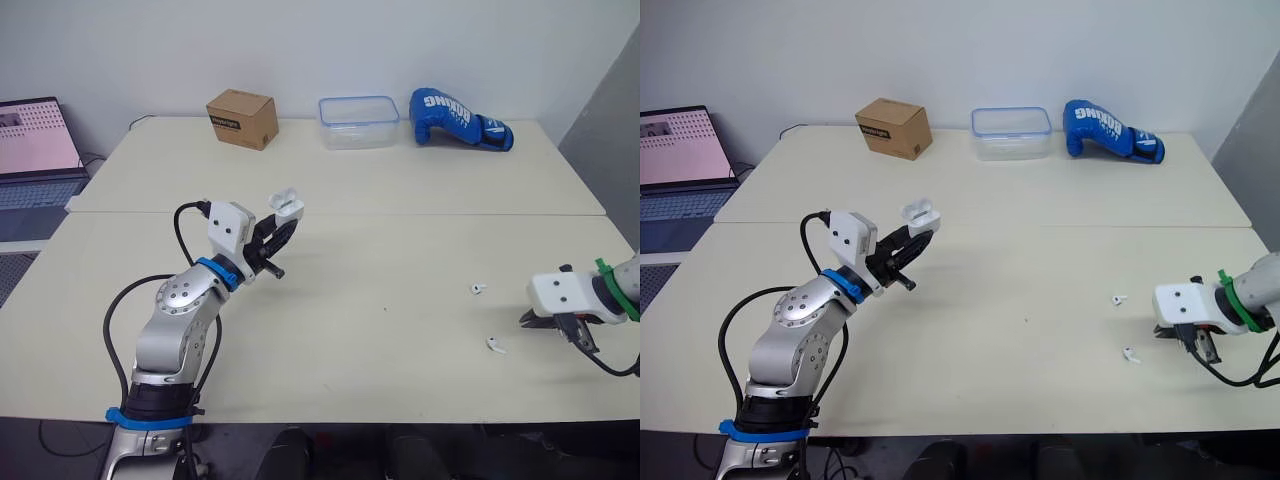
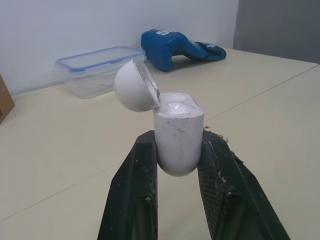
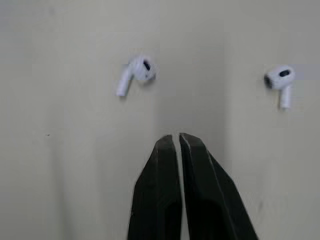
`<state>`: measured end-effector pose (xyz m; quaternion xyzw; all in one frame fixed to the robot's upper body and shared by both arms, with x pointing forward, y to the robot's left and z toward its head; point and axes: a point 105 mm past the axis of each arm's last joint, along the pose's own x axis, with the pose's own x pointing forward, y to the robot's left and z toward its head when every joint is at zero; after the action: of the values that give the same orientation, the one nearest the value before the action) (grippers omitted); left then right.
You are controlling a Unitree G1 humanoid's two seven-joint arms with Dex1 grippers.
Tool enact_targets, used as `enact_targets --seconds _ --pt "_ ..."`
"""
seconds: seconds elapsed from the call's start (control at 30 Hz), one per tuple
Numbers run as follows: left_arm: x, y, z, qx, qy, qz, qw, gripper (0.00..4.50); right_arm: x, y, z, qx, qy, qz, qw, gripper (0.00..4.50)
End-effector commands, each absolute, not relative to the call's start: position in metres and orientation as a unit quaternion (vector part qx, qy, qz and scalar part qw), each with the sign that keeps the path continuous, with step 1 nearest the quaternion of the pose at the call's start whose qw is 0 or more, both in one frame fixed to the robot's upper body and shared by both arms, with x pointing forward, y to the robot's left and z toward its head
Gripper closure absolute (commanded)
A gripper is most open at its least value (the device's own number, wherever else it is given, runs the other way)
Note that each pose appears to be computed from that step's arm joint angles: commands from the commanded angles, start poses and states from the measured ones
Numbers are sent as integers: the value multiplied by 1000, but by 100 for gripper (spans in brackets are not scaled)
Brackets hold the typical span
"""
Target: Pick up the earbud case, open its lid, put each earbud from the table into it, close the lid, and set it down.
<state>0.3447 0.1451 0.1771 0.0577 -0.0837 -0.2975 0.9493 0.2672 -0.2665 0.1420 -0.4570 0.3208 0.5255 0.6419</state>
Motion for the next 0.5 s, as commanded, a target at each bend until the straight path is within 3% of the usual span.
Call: enact_targets --seconds 0.03,0.3,0.5 --pt "339 145 192 68 -115 -297 946 378 258 -258 156 -425 325 525 662 319" --pt "338 143 190 66 -114 -297 946 378 236 -233 142 -378 368 497 689 33" --pt "338 141 190 65 -114 -300 945 378 244 -240 130 -384 383 439 717 33"
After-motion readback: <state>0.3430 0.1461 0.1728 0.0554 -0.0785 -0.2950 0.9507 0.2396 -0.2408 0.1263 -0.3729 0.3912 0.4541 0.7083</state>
